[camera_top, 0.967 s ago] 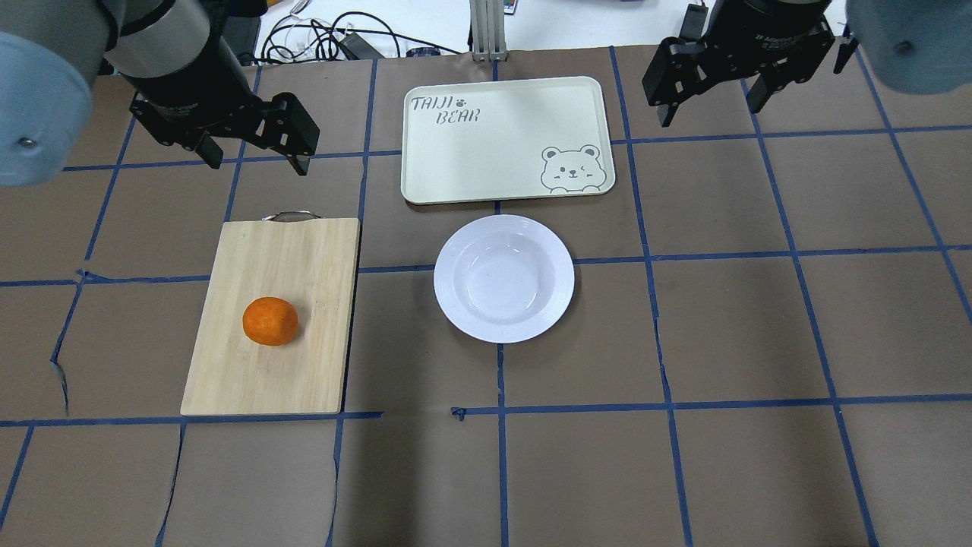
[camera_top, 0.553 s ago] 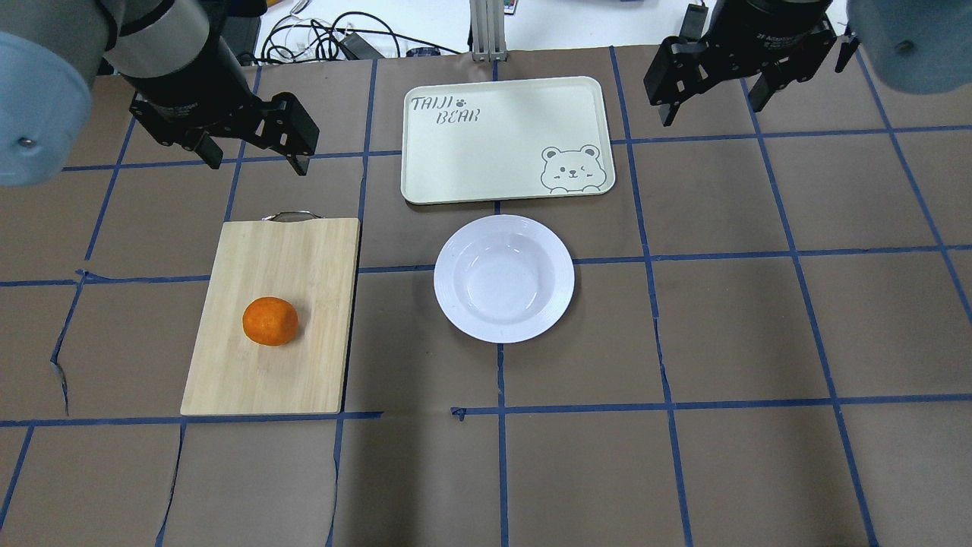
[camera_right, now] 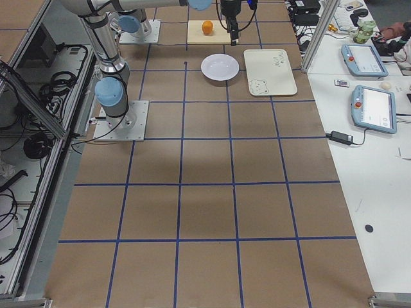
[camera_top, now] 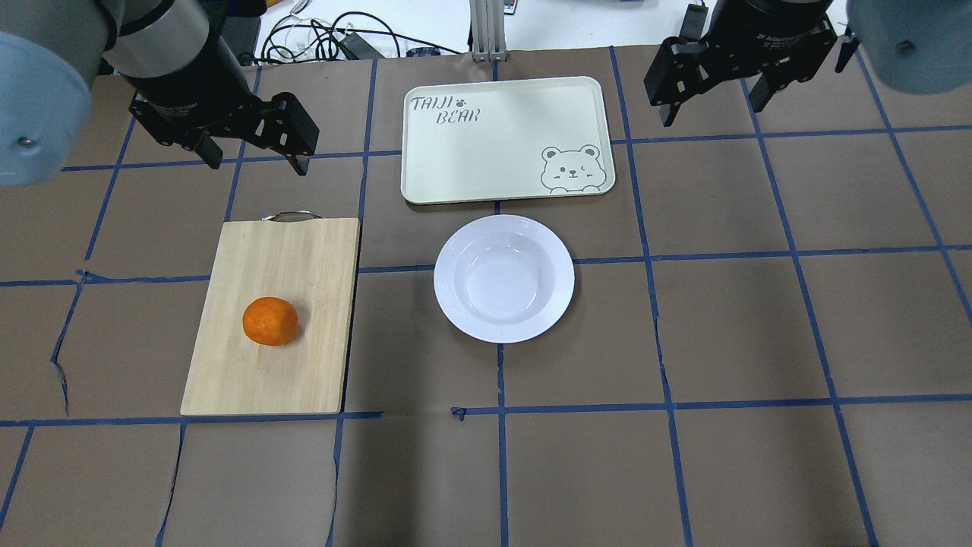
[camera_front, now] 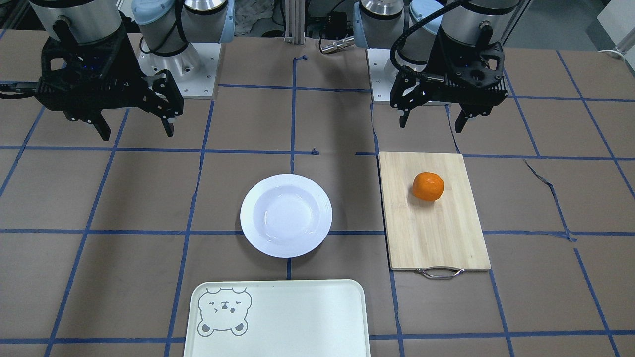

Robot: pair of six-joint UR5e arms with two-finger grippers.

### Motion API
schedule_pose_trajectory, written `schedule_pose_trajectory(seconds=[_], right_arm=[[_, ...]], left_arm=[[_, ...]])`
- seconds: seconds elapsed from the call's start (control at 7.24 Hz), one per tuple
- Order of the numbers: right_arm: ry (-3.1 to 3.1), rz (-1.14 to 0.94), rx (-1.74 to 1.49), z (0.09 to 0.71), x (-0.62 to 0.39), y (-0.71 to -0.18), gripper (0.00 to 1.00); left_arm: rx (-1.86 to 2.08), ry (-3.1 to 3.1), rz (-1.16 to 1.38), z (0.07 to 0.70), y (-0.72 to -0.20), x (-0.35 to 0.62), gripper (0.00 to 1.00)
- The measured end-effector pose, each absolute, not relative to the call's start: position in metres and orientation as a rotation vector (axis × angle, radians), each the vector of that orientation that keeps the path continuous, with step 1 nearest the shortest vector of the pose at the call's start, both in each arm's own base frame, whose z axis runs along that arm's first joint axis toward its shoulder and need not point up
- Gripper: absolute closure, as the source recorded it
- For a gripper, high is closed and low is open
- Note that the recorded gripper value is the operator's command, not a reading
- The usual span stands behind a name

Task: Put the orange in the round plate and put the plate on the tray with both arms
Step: 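Lower the left gripper onto the orange on the cutting board and close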

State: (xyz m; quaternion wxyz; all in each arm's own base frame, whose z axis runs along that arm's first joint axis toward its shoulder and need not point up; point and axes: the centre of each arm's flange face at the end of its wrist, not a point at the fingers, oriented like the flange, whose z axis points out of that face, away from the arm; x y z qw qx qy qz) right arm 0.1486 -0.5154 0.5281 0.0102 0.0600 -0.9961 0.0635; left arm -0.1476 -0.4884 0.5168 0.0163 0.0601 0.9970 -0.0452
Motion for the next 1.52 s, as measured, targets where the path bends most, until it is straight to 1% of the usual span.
schedule_pose_trajectory(seconds=[0.41,0.55,0.97,1.11,1.52], right_arm=[[-3.111,0.197,0.185,0.528,0.149,-0.515,0.00],[-3.112,0.197,0.183,0.528,0.149,-0.515,0.00],[-3.111,0.196,0.181,0.528,0.148,-0.516,0.00],[-3.110,0.197,0.180,0.528,0.148,-0.515,0.00],[-3.108,0.198,0.180,0.529,0.148,-0.515,0.00]], left_arm=[[0.180,3.099,-0.106,0.508,-0.488,-0.145,0.00],[0.159,3.100,-0.037,0.485,-0.488,-0.138,0.00],[0.043,3.085,0.247,0.385,-0.479,-0.090,0.00],[0.051,3.061,0.303,0.354,-0.476,-0.076,0.00],[0.057,3.031,0.364,0.264,-0.470,-0.054,0.00]])
